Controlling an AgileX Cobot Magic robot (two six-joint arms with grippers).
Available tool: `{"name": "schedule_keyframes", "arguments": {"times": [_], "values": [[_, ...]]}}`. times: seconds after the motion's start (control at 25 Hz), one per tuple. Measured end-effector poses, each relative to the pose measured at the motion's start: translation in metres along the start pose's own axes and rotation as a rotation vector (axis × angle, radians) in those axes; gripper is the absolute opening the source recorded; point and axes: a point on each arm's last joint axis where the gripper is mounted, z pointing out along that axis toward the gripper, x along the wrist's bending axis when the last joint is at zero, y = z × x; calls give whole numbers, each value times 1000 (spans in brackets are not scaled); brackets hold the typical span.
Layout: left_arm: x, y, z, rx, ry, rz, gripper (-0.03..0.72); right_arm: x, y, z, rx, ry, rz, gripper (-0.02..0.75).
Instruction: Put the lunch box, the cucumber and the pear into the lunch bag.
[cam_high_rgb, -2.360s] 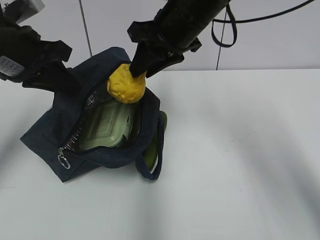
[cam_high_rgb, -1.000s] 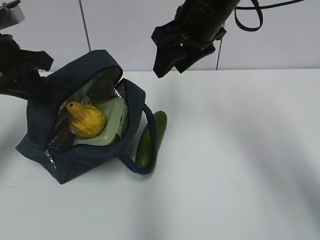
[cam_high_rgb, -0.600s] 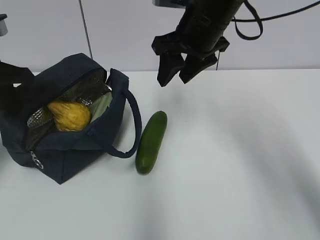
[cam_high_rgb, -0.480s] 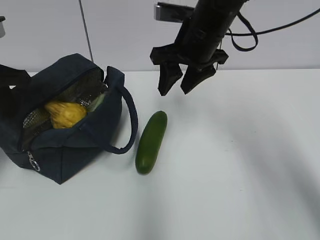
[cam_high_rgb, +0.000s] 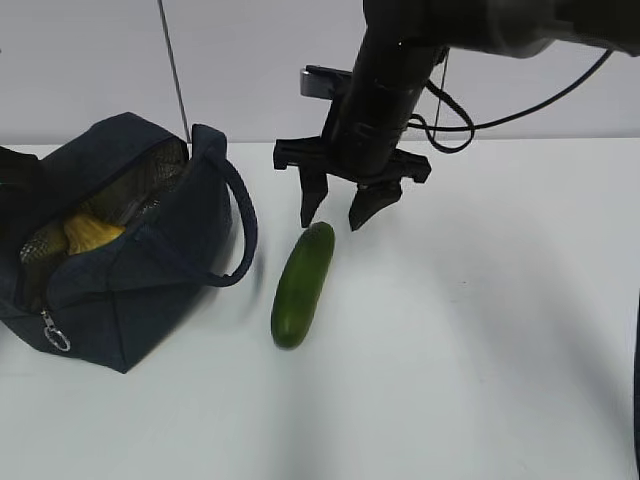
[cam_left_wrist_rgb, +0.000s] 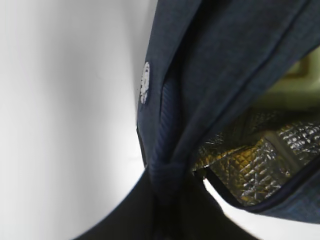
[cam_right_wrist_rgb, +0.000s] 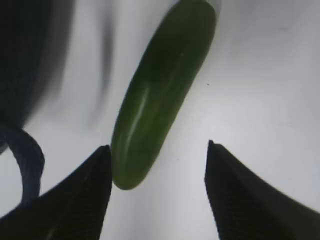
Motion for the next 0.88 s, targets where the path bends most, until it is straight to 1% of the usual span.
{"name": "schedule_keyframes", "arguments": {"times": [0.16,0.24,0.4,0.56,0.76,0.88], "values": [[0,0,0,3,5,-2,1,1,4,16,-3,36,98,465],[1,0,0,5,6,-2,1,2,5,23,-9,42,119,465],[1,-1,0,8,6,-2,1,6,8,23,-50,55,152,465],[0,-1,0,9,5,-2,1,5,9,25,-64,52,207,465],[0,0,0,5,2,-6,1,6,9,27,-64,47,213,465],[0,0,0,4,-2,-9,1,4,9,28,-64,33,245,465]]}}
